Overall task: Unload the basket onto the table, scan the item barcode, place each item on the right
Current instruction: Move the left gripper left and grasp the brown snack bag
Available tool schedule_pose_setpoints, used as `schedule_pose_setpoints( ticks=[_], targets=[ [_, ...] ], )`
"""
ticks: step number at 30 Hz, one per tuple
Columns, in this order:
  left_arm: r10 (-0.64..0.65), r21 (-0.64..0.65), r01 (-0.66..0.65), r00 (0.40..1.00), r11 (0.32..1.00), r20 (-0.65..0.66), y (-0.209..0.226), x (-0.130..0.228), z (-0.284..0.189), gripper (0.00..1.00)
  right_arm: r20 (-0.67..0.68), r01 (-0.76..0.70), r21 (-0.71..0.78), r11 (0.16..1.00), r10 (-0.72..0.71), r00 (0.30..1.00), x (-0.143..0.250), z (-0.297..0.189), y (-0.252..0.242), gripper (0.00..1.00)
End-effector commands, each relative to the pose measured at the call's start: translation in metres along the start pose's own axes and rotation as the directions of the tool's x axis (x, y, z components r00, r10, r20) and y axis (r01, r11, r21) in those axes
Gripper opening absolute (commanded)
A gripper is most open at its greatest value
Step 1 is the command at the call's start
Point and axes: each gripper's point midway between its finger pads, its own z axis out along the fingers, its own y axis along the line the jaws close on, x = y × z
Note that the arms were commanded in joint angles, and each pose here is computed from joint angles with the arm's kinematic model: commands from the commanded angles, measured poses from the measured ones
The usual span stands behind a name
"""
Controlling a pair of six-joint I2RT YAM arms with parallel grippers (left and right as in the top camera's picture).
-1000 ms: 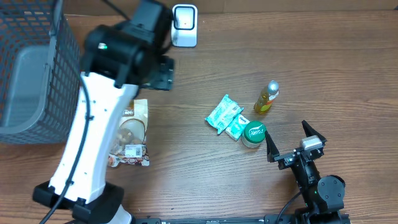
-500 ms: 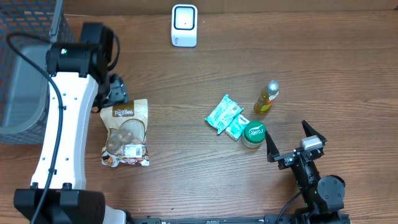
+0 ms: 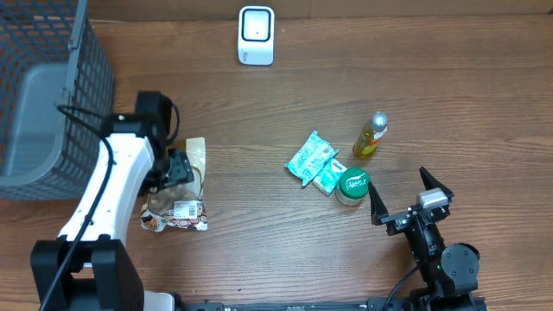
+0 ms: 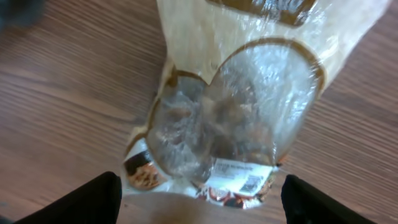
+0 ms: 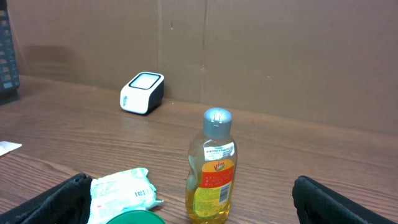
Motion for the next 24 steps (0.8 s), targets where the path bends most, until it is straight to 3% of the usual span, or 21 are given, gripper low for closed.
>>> schedule_pose_setpoints(
  ticks=[1,16,18,21,24],
  targets=[
    [-0.022,0.009,0.022,1.000,1.000,-0.004,0.002,0.007,0.011,0.83,0.002,-0.002,0.009,1.000,0.002,1.000,0.002,0.000,-0.002,1.00],
    [-0.009,0.116,0.004,0.999,0.993,0.045,-0.020,0.008,0.049,0.80,0.002,-0.002,0.009,1.000,0.002,1.000,0.002,0.000,-0.002,1.00],
    [-0.009,0.129,0.003,0.999,0.992,0.042,-0.022,0.011,0.053,0.75,0.002,-0.002,0.009,1.000,0.002,1.000,0.002,0.000,-0.002,1.00],
    [0.040,0.221,-0.049,0.998,0.974,0.046,-0.039,0.012,0.053,0.67,0.002,-0.002,0.009,1.000,0.002,1.000,0.002,0.000,-0.002,1.00],
    [0.157,0.364,-0.180,0.983,0.914,0.094,-0.069,0.010,0.044,0.67,0.002,-0.002,0.009,1.000,0.002,1.000,0.002,0.000,-0.002,1.00]
  ],
)
